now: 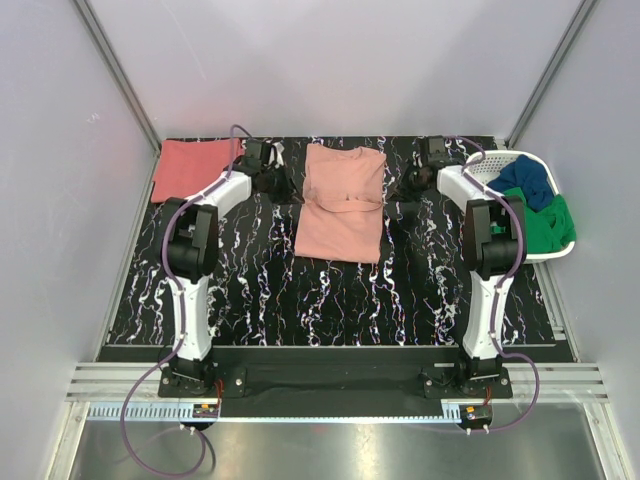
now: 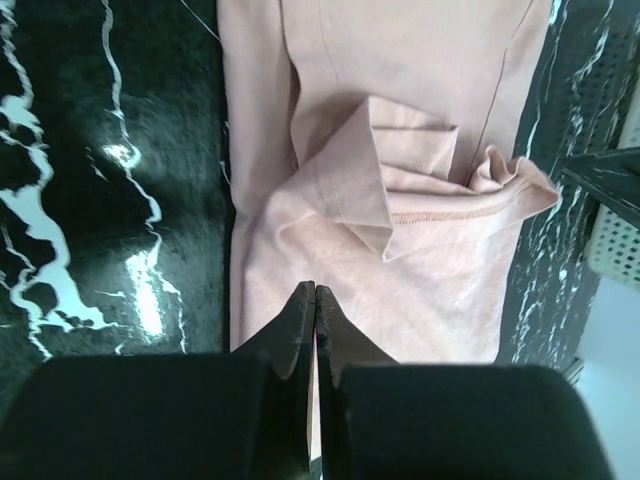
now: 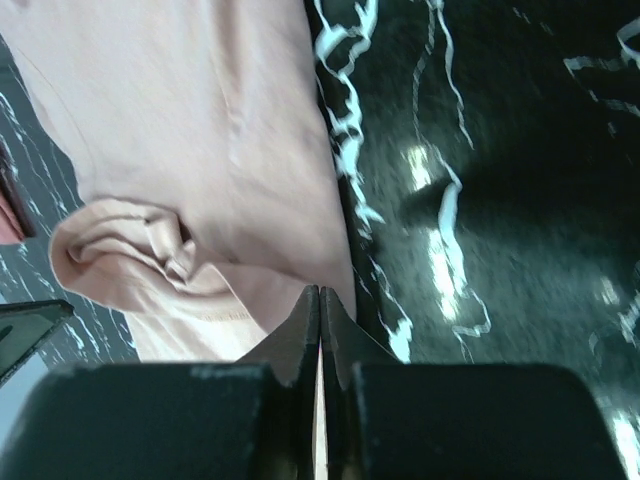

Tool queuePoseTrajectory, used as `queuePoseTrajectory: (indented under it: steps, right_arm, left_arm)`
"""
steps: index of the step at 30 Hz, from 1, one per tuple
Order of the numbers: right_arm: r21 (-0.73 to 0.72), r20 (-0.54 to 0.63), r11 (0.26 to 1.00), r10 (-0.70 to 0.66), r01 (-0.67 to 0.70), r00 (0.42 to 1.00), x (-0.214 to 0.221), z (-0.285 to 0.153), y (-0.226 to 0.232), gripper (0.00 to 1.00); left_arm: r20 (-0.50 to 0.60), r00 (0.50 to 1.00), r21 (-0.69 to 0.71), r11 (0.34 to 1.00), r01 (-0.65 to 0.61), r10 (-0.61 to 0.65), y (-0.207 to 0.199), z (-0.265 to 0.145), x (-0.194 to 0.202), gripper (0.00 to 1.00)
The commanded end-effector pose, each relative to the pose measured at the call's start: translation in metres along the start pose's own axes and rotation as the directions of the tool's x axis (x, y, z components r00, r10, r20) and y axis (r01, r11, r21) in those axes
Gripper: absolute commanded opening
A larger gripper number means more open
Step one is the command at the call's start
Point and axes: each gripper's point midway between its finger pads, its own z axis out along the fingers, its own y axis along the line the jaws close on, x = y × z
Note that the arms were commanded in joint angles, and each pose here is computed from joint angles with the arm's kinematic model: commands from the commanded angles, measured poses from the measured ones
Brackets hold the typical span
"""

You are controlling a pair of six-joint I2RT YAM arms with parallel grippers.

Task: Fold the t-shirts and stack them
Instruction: Fold the tshirt

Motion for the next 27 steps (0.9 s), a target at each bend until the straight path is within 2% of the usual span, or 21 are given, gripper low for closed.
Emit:
queuePoseTrajectory:
  steps: [1,6,18,27]
  right_arm:
    - [-0.003,0.085,0.998,-0.057,0.058,0.995,-0.013,-0.037,0.015,0.0]
    - [-0.046,0.065,0.997,-0.062,0.065,0.996,0.005,-0.039,0.016,0.0]
    - [-0.096,0.006,0.993,-0.062,0.062,0.998,0.028,-0.011,0.028,0.0]
    - [-0.086,-0.006,0.995,-0.056,0.055,0.998,0.03,-0.001,0.029,0.0]
  left_arm:
    - [0.033,0.998,-0.013,0.998,-0.06,0.06,-0.013,-0.001,-0.012,0.0]
    - [0.018,0.998,-0.024,0.998,-0.059,0.059,-0.017,0.007,-0.003,0.0]
    - [0.002,0.999,-0.064,0.997,-0.045,0.045,-0.016,0.026,-0.003,0.0]
    - [-0.01,1.0,-0.011,1.0,-0.029,0.029,-0.025,0.034,-0.002,0.01]
